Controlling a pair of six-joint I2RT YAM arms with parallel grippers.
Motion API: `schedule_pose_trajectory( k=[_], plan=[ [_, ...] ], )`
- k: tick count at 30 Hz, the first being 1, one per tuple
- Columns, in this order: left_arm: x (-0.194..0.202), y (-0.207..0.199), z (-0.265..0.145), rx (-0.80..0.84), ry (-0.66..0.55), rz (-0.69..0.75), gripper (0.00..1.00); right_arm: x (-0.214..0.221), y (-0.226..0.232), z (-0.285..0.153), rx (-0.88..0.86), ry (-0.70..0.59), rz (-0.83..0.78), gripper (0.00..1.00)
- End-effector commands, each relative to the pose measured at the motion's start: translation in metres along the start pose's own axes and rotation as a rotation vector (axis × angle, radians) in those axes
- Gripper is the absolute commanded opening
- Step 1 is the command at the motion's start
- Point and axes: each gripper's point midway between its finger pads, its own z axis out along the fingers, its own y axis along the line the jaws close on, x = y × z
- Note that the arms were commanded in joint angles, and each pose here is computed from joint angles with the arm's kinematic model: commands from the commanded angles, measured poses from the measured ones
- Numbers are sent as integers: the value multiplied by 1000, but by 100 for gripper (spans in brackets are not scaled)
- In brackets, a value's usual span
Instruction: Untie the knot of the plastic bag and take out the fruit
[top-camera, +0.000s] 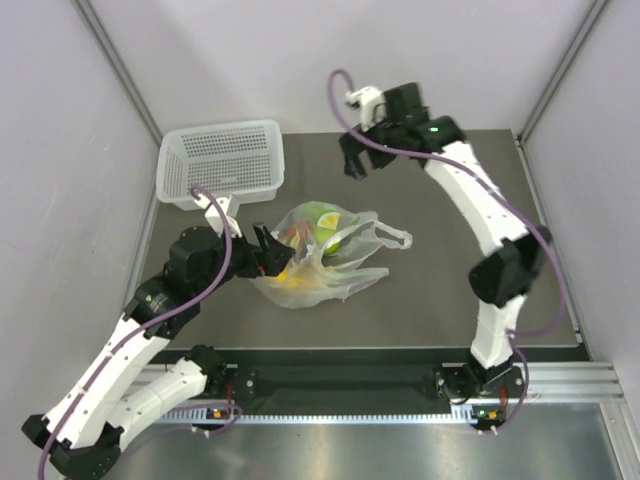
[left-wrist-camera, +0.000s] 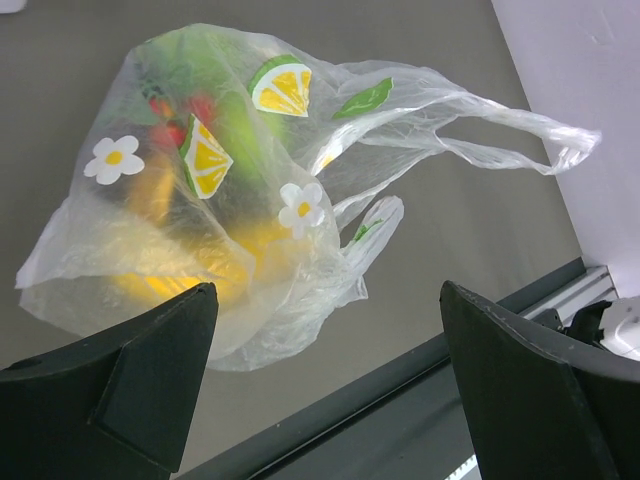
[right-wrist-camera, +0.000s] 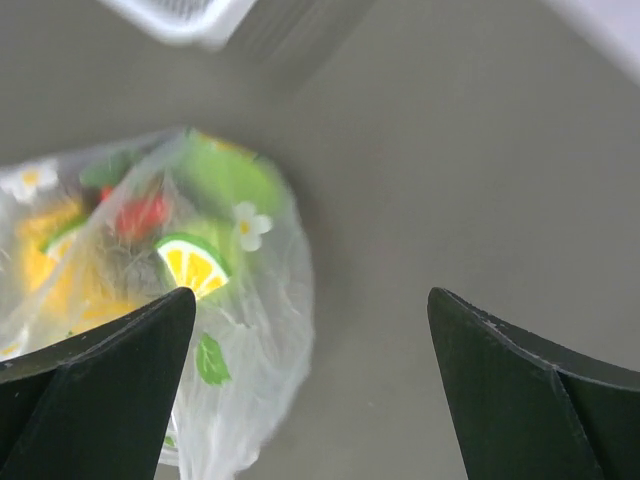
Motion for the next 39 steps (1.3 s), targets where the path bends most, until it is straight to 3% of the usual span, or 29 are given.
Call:
schedule_pose_trajectory(
  k=[1, 6, 11, 16, 18, 23, 28, 29, 31, 32, 33, 34, 36, 37, 39],
  plan=[
    [0, 7, -10, -26, -26, -1, 97, 30, 49, 27, -178, 171, -130, 100],
    [3, 11, -18, -33, -33, 3, 98, 78, 86, 85, -287, 330, -192, 100],
    [8, 15, -20, -37, -36, 5, 98, 105, 104, 110, -348, 390, -205, 100],
    [14, 18, -19, -39, -26, -6, 96, 123, 88, 145, -205, 439, -172, 98],
    [14, 17, -20, -35, -29, -11, 96, 128, 79, 156, -156, 449, -129, 83],
    [17, 16, -21, -21, -22, -9, 93, 112, 67, 151, -115, 370, 24, 0],
    [30, 7, -18, 37, 43, 4, 92, 102, 33, 118, 74, 284, 148, 0],
    [32, 7, -17, 42, 52, 5, 91, 78, 19, 88, 134, 192, 253, 0],
    [33, 5, -14, 56, 53, 7, 91, 103, -1, 71, 217, 159, 363, 0],
    [34, 3, -13, 67, 61, 7, 91, 87, -13, 34, 272, 58, 449, 0],
    [37, 4, -11, 71, 70, 5, 91, 126, -14, 26, 312, 109, 479, 0],
    [37, 2, -9, 82, 69, 6, 90, 111, -18, -7, 354, 8, 498, 0],
    [44, 1, -2, 94, 94, 4, 90, 151, -4, -19, 357, 37, 555, 0],
    [43, -1, 1, 109, 87, 4, 90, 145, 13, -37, 316, -11, 557, 0],
    [50, -3, 8, 124, 116, -2, 89, 176, 38, -39, 272, 25, 586, 0]
  ],
)
